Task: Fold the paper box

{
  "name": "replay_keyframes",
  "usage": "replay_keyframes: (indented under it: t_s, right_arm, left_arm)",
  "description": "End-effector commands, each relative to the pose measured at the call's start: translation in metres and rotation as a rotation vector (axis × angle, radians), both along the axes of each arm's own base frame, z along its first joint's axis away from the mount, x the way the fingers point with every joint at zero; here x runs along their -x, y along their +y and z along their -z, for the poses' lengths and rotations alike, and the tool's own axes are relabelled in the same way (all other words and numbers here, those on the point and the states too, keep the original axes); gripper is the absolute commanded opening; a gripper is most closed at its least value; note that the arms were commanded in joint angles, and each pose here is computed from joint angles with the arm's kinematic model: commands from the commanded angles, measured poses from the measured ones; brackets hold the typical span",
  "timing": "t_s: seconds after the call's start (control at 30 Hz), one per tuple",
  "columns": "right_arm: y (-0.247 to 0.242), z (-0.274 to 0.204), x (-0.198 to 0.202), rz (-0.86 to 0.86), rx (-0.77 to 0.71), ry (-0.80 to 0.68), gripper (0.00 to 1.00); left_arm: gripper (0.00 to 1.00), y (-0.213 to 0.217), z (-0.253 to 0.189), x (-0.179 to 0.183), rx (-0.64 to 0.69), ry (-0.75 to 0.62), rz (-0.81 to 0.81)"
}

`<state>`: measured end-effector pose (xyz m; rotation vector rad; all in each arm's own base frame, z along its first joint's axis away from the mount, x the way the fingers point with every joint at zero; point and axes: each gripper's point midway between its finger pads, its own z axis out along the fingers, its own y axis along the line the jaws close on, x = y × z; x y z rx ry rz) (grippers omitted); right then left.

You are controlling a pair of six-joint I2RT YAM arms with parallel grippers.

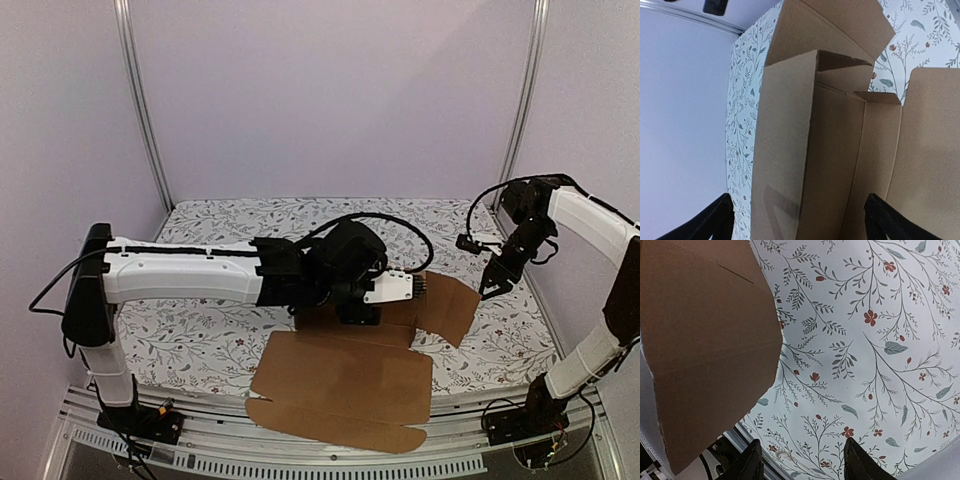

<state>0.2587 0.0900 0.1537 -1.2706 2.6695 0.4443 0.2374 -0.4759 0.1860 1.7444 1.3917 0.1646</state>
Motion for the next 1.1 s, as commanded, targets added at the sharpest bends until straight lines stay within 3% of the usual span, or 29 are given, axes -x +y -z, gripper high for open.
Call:
replay_keyframes:
  t_s: [0.0, 0.2, 0.37, 0.6, 0.9, 1.07]
  right_arm:
    - [-0.004, 0.024, 0.003, -0.045, 0.036, 0.012, 0.54]
    - [0.049, 0.035, 0.035, -0.244, -0.041, 0.034, 0.59]
    - [0.093, 0.017, 0.020, -0.242, -0.179, 0.024, 0.58]
    - [0.144, 0.022, 0.003, -0.293, -0.262, 0.046, 0.59]
    - [0.189, 0.020, 0.019, -0.391, -0.334, 0.099, 0.64]
    - [0.206, 0.014, 0.008, -0.359, -0.396, 0.057, 0.65]
  left_arm:
    - [0.90, -0.010, -0.005, -0.015, 0.010, 0.004, 0.047]
    - [0.85, -0.007, 0.010, -0.036, 0.027, 0.055, -0.017]
    - [0.77, 0.017, 0.018, -0.053, 0.069, 0.044, -0.155]
    - [0.67, 0.051, 0.024, -0.062, 0.201, 0.091, -0.303]
    - [0.64, 0.076, 0.026, -0.070, 0.257, 0.067, -0.423]
    - [0.64, 0.083, 0.017, -0.072, 0.317, 0.065, -0.446]
